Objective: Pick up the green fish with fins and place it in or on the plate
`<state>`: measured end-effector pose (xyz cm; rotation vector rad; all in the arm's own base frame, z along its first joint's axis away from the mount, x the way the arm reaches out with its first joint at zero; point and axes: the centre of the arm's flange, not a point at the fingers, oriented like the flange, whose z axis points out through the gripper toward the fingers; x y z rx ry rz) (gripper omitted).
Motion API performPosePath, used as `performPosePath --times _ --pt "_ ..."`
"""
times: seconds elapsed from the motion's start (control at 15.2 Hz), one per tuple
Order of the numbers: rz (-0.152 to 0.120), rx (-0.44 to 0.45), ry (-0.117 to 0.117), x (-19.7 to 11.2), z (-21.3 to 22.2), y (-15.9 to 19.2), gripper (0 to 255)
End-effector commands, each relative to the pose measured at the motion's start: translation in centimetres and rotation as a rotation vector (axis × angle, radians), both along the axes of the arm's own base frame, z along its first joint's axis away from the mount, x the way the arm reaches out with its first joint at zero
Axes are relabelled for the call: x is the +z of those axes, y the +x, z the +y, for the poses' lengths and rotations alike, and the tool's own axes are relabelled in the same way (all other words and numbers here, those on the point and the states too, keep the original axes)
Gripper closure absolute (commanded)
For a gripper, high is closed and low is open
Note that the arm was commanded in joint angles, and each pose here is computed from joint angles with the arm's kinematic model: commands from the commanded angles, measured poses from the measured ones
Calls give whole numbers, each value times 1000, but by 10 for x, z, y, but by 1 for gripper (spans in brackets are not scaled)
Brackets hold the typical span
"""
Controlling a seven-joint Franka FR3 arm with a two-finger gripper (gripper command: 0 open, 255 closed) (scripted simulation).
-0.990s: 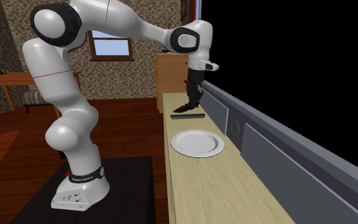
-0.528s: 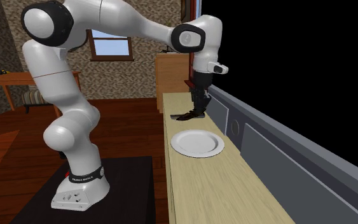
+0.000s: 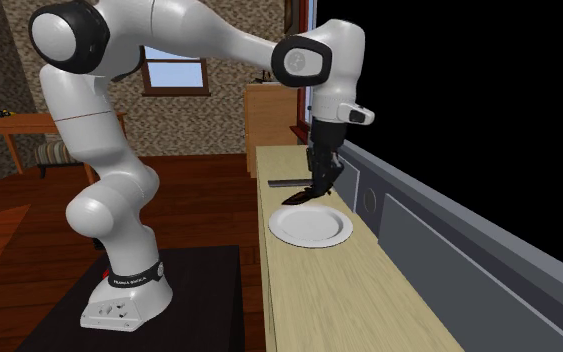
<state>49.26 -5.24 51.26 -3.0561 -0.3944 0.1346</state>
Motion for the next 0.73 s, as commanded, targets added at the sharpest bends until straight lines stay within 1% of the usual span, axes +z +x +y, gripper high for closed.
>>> performPosePath --times 0.0,0.59,0.66 --pt "0 -1 0 -11 -2 0 255" --pt "0 -1 0 -61 -2 0 255" --pt "0 -1 0 -61 -2 0 255"
